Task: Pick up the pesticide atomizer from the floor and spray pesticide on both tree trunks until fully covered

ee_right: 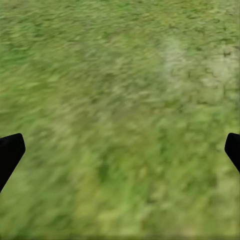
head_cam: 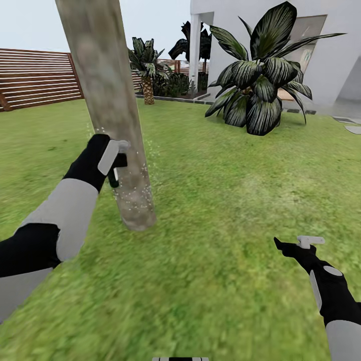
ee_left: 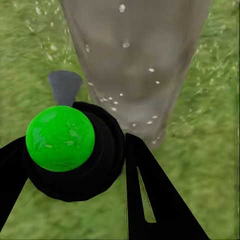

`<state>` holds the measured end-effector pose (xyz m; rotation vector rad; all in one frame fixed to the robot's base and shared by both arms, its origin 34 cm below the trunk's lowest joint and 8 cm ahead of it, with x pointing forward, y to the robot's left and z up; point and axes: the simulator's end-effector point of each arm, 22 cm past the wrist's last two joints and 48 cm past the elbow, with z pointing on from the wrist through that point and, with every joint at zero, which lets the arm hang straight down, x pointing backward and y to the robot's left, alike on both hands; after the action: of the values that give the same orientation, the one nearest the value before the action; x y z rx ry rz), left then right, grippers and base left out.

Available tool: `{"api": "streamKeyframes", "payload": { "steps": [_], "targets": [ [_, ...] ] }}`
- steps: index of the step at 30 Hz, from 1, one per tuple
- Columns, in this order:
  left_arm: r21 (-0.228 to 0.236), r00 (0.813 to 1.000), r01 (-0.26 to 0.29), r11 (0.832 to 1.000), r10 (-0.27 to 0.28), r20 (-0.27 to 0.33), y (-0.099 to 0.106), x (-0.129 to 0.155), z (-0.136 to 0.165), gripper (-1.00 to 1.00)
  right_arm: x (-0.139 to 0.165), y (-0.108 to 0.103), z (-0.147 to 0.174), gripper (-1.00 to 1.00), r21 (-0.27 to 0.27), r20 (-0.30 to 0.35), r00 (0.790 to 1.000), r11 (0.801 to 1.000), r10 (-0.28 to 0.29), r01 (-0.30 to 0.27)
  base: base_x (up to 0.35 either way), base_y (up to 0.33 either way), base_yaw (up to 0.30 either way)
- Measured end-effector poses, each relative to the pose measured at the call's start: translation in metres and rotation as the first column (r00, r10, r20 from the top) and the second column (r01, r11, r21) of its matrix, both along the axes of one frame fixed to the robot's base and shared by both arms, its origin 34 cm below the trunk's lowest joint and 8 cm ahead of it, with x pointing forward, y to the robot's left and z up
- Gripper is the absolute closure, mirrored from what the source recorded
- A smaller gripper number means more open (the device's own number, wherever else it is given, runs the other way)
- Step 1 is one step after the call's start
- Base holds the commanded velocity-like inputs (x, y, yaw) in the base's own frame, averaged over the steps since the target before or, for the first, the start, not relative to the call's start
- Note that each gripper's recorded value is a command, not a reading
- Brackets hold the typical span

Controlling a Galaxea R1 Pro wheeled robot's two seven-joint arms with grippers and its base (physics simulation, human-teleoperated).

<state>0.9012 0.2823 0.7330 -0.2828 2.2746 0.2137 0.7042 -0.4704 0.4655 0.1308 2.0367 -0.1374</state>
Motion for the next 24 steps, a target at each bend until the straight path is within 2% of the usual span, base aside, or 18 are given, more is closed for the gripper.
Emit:
{"api": "streamKeyframes", "payload": {
  "steps": [4, 12, 17, 19, 22, 24],
  "targets": [
    [-0.005, 1.000, 0.019, 1.000, -0.019, 0.024, -0.012, 0.006, 0.025, 1.00, 0.000, 0.000, 0.000, -1.00, 0.000, 0.000, 1.000, 1.000, 0.000, 0.000, 0.000, 0.000, 0.000],
    [-0.014, 1.000, 0.015, 1.000, -0.015, 0.004, -0.010, 0.002, 0.011, 1.00, 0.000, 0.000, 0.000, -1.00, 0.000, 0.001, 1.000, 1.000, 0.001, -0.001, -0.058, -0.028, 0.000],
    [-0.029, 0.997, 0.020, 0.999, -0.022, -0.068, -0.015, -0.013, -0.045, 1.00, 0.000, 0.000, 0.000, -1.00, 0.000, 0.001, 1.000, 1.000, 0.001, -0.001, -0.283, -0.135, 0.000],
    [-0.052, 0.991, 0.030, 0.998, -0.036, -0.127, -0.025, -0.030, -0.091, 1.00, 0.000, 0.000, 0.000, -1.00, 0.000, 0.000, 1.000, 1.000, 0.001, -0.001, -0.111, -0.053, 0.000],
    [-0.052, 0.992, 0.005, 0.999, -0.012, -0.126, -0.024, -0.045, -0.140, 1.00, 0.000, 0.000, 0.000, -1.00, 0.000, 0.000, 1.000, 1.000, 0.001, -0.001, -0.022, -0.010, 0.000],
    [-0.052, 0.989, -0.024, 0.998, 0.016, -0.146, -0.021, -0.075, -0.205, 1.00, 0.000, 0.000, -0.001, -1.00, 0.000, -0.001, 1.000, 1.000, 0.001, -0.001, -0.002, -0.001, 0.000]
  ]
}}
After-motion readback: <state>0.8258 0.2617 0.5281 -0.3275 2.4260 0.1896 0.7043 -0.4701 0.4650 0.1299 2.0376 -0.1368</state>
